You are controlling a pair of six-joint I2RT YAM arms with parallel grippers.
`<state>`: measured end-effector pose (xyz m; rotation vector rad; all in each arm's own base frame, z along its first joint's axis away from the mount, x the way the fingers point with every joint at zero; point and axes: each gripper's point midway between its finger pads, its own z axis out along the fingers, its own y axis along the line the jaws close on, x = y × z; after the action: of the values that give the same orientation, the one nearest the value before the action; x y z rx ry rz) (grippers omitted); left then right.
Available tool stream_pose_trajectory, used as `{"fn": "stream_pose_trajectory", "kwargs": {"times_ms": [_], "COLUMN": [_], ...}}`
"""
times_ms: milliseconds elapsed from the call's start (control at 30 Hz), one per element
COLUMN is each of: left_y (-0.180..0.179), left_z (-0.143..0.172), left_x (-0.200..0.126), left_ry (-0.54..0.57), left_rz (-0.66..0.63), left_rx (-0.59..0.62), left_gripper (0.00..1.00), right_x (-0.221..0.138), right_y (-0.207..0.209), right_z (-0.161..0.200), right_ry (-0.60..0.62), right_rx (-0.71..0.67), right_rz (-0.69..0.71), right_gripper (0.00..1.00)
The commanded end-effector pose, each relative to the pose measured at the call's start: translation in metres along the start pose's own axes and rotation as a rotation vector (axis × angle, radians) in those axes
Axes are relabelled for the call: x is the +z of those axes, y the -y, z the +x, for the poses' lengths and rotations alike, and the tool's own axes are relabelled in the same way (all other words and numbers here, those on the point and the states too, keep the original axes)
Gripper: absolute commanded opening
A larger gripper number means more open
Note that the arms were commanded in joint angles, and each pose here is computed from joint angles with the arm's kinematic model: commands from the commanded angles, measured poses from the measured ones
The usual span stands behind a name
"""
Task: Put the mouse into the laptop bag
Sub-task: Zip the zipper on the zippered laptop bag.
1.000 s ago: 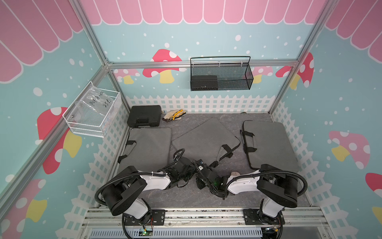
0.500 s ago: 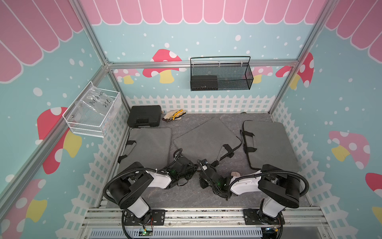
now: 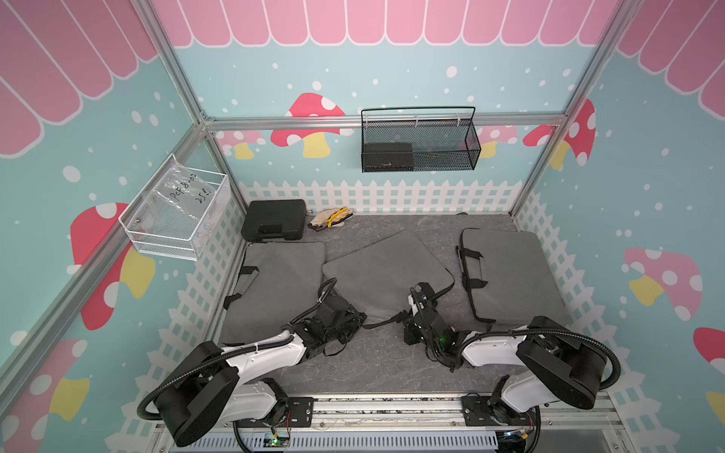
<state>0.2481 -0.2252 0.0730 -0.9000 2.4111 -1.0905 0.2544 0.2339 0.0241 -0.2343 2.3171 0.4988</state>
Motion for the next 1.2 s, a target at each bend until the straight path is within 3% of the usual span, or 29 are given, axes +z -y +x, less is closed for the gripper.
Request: {"fn": "stream_pose_trajectory", "kwargs": {"times_ms": [0,467,667,967,1167], "left_y": [0.0,0.002,0.018,0.017,0.021], "left_z": [-0.042,-0.081,-0.106,-0.142,-0.162], "left_x": [-0.02,-0.052,-0.063,-0.046,-0.051], "left_ry": [0.191,0.226,0.292,0.275,0.337], "left_rz": [-0.062,-0.068,-0.103,-0.198,-0.271], "left_rx": [0.048,0.053,0.093,0.052,0.071], "left_gripper": [0.0,0.0,0.0,0.0,0.0], "right_x": [-0.004,-0.023,-0.034,-0.041,-0.044], "right_y": [0.038,0.07,0.082,0.087,0.066], "right_z": [0.018,0.005,0.002,0.002,-0.006], "right_ry": [-0.051,0.0,0.03,0.036,0.039], "right_rx": [0.025,0.103,0.146,0.147,0.081], "right_rz": [0.118,0.179,0.214,0.221,0.114], "right_gripper": [0.0,0.0,0.0,0.0,0.0]}}
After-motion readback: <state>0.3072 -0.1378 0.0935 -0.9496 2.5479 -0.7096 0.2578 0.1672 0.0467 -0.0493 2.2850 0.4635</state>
